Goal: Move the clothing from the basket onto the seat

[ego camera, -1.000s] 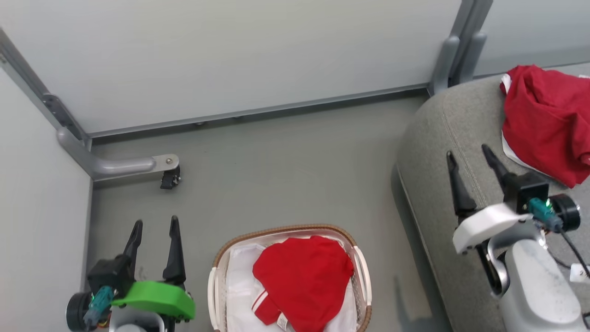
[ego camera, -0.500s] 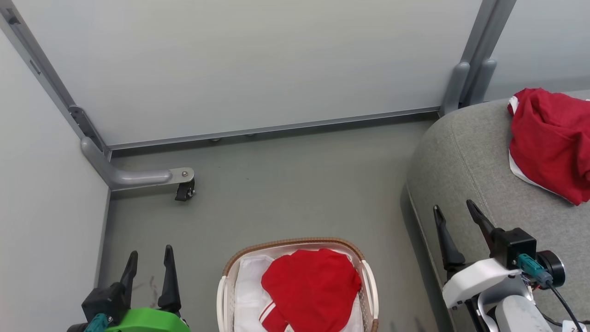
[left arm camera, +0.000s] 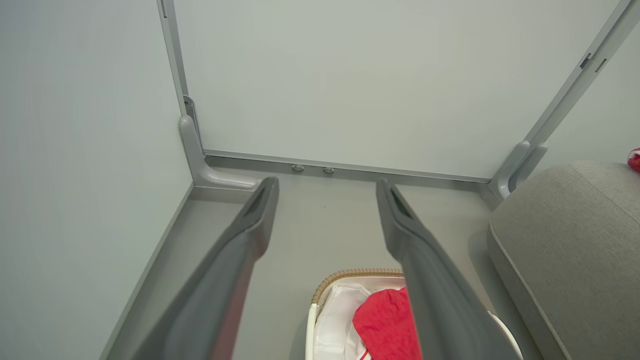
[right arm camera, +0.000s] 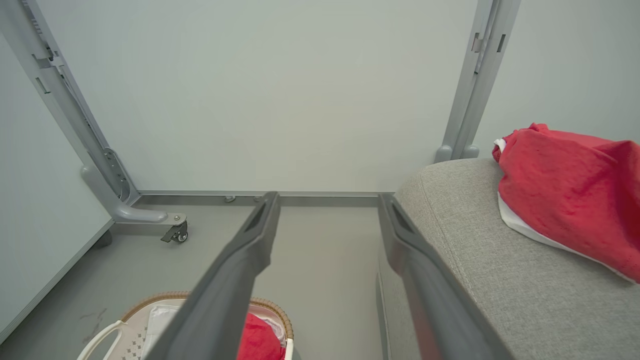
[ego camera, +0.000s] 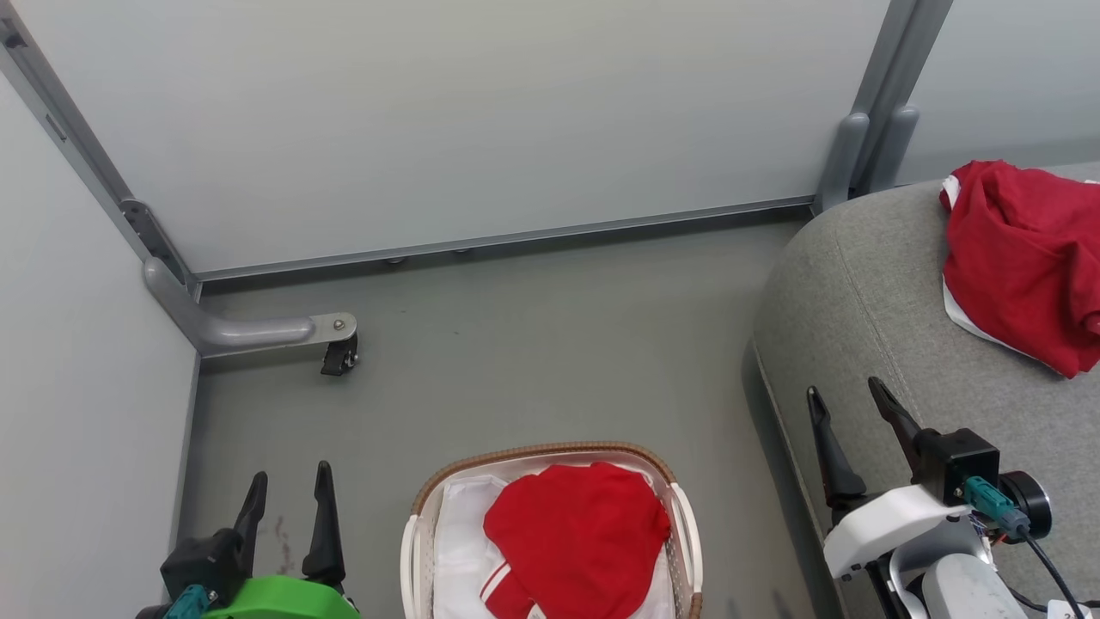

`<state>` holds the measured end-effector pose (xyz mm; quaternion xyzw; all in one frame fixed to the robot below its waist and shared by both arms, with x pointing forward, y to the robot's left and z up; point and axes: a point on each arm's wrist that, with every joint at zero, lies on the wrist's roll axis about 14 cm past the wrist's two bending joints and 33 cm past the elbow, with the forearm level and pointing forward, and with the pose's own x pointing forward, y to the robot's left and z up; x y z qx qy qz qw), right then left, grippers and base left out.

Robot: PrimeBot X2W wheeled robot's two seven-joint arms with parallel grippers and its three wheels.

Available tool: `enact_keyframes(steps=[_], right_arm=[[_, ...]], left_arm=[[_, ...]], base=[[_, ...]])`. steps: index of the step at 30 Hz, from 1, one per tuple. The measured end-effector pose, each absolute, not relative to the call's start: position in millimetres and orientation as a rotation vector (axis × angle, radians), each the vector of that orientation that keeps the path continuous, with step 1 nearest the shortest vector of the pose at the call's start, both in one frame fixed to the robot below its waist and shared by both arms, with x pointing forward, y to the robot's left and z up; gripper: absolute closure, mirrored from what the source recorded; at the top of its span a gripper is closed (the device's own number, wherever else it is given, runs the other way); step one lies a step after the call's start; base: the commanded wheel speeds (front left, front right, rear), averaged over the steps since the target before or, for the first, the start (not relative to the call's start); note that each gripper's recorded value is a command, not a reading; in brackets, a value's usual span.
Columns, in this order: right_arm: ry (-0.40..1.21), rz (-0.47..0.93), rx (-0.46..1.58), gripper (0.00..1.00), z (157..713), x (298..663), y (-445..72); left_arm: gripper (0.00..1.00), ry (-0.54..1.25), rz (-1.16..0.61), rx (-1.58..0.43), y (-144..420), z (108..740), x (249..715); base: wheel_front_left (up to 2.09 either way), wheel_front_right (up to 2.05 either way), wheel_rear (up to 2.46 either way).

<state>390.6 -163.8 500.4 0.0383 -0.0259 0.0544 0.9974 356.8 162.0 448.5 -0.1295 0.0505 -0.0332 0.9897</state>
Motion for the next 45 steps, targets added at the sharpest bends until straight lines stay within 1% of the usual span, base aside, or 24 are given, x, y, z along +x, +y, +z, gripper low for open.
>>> enact_keyframes(steps=[17,23,30,35,40,45], right_arm=[[-0.046,0.112,0.093,0.0,498.1,394.4,-161.9],[-0.052,0.107,0.094,0.0,499.3,405.7,-163.9],[-0.064,0.095,0.089,0.0,500.0,428.7,-168.7],[-0.06,0.076,0.085,0.0,493.7,447.7,-176.3],[-0.049,0.031,0.095,0.0,482.0,466.3,-192.4],[-0.014,-0.001,0.096,0.0,462.0,476.2,-204.7]], left_arm=[[0.0,0.118,-0.093,-0.263,152.6,444.5,361.7],[0.0,0.132,-0.14,-0.259,136.9,441.9,378.0],[0.0,0.2,-0.287,-0.219,90.0,425.1,410.6],[0.0,0.303,-0.443,-0.154,45.2,392.9,420.9],[0.0,0.443,-0.617,-0.084,2.5,345.8,410.8],[0.0,0.57,-0.75,-0.022,-22.0,300.6,395.3]], base=[[0.0,0.0,0.0],[0.0,0.0,0.0],[0.0,0.0,0.0],[0.0,0.0,0.0],[0.0,0.0,0.0],[0.0,0.0,0.0]])
